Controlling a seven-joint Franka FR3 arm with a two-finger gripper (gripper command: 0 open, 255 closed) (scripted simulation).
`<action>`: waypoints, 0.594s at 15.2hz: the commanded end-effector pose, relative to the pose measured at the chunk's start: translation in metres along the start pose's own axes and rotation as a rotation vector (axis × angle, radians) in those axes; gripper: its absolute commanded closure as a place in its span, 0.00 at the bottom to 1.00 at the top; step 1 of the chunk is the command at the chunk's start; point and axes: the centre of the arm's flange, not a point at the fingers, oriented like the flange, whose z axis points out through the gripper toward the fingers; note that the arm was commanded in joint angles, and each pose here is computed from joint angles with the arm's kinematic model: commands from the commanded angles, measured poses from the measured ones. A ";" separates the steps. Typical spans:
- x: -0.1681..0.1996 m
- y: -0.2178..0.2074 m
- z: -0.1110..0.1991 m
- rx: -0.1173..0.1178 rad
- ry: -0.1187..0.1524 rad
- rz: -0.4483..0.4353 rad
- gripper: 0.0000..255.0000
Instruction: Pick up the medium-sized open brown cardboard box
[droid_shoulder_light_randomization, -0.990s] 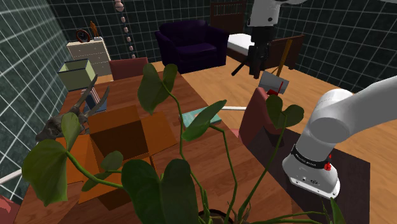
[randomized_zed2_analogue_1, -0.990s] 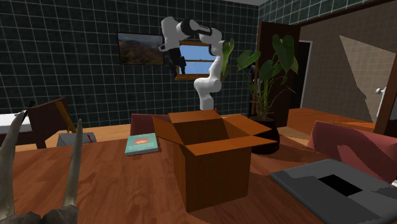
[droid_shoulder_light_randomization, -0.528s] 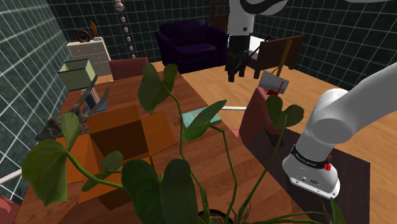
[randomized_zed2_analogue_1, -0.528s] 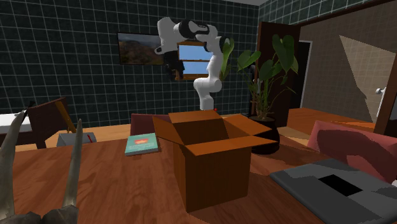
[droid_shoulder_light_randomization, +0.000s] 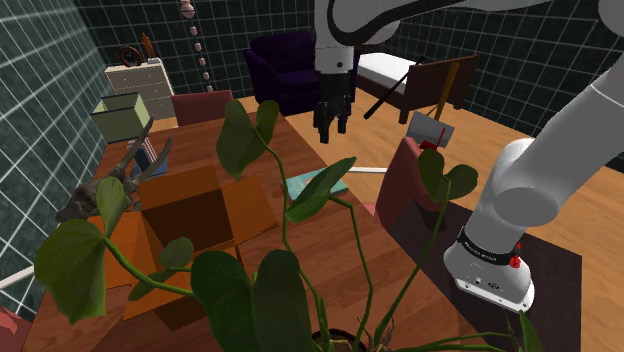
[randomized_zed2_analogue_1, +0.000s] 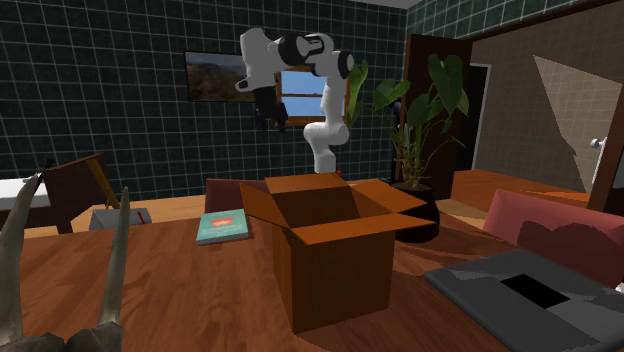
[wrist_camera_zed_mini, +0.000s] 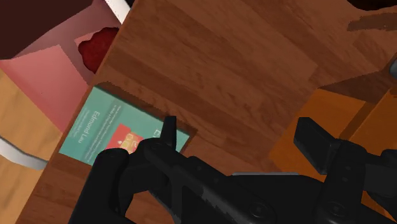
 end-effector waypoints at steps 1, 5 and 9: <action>0.021 -0.016 0.009 -0.001 0.002 -0.020 0.00; 0.060 -0.048 0.025 -0.004 0.005 -0.060 0.00; 0.097 -0.081 0.042 -0.008 0.009 -0.100 0.00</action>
